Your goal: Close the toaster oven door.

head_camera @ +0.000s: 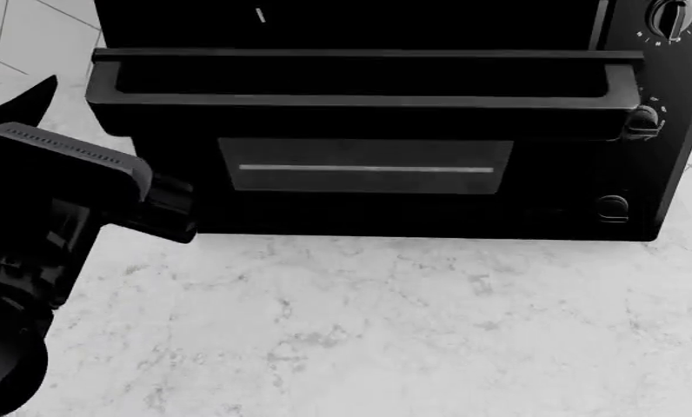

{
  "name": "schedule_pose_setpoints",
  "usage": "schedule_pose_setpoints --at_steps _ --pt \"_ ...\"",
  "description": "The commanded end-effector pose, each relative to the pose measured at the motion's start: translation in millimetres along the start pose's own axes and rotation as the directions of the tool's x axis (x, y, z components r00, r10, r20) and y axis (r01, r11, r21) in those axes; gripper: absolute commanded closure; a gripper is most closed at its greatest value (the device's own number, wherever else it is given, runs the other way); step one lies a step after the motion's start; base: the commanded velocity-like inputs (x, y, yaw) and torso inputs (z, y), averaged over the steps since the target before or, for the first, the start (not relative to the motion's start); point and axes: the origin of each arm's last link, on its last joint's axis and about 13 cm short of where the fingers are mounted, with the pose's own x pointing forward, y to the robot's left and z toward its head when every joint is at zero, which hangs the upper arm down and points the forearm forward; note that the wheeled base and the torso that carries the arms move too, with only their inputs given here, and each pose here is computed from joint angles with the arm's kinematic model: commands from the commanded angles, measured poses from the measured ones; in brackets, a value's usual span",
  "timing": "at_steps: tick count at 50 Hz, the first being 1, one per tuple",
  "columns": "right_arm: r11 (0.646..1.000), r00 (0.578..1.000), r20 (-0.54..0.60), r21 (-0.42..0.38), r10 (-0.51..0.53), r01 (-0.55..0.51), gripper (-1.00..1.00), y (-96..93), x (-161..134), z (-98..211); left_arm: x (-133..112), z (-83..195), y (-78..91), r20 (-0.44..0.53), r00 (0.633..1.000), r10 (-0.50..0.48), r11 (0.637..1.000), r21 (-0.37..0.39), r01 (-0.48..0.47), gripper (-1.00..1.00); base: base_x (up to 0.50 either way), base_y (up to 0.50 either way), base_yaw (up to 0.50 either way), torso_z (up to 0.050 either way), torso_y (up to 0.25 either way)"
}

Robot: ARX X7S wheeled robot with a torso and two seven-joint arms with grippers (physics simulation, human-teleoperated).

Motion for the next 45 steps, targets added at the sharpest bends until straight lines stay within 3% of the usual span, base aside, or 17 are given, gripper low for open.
schedule_pose_setpoints --at_steps 1,15,45 --pt "1.000 1.000 0.002 0.002 -0.002 0.002 -1.00 -0.3 -1 1 11 1 -2.0 -0.031 0.998 0.049 0.999 -0.003 -0.049 -1.00 0.00 0.00 0.00 0.000 0.000" --pt "1.000 1.000 -0.001 0.007 -0.004 0.004 -1.00 -1.1 -1 -3 27 -8 -4.7 -0.074 0.989 0.131 0.991 0.024 -0.129 -1.00 0.00 0.00 0.00 0.000 0.000" --pt "1.000 1.000 0.004 0.006 -0.016 0.016 -1.00 -5.1 -2 0 60 -5 -15.4 -0.080 0.977 0.196 0.979 0.081 -0.189 -1.00 0.00 0.00 0.00 0.000 0.000"
